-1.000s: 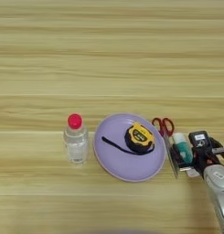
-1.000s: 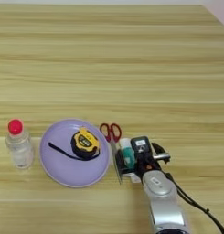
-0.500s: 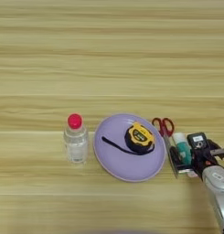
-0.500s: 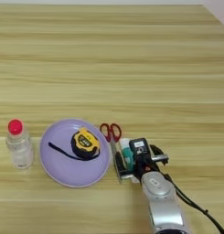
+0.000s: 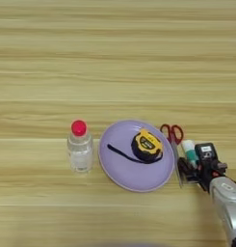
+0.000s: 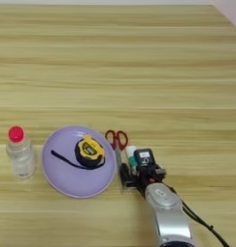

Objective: Move the objects on the table

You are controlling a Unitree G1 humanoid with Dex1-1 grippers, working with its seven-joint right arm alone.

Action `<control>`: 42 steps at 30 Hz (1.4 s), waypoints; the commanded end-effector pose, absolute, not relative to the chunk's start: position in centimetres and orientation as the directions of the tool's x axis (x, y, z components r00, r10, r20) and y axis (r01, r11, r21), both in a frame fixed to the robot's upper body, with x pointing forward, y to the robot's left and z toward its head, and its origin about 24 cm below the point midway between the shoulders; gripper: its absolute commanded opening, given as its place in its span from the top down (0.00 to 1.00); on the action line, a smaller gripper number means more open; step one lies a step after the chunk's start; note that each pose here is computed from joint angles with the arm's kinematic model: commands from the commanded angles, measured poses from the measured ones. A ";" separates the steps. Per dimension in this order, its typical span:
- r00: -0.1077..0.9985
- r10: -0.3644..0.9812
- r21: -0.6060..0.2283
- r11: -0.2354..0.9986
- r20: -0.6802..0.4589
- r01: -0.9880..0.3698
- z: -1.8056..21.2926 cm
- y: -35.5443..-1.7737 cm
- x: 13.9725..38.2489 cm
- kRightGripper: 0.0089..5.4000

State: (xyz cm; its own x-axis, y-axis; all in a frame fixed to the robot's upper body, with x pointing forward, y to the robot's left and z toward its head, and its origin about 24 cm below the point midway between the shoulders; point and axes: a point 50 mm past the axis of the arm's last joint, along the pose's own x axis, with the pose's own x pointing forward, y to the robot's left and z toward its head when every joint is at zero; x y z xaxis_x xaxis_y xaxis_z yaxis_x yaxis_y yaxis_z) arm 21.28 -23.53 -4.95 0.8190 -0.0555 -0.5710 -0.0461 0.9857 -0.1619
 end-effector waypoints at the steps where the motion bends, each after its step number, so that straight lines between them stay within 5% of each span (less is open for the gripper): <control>1: 0.859 -0.049 -0.130 0.991 -0.510 -0.021 -3.3 -23.5 22.7 0.43; 13: 0.875 -0.078 -0.158 0.987 -0.478 0.002 -2.7 -23.7 23.3 0.69; 25: 0.906 -0.152 -0.224 0.972 -0.396 0.065 -0.3 -25.7 26.7 0.69; 42: 0.894 -0.178 -0.208 0.973 -0.411 0.097 -0.3 -26.7 29.5 0.69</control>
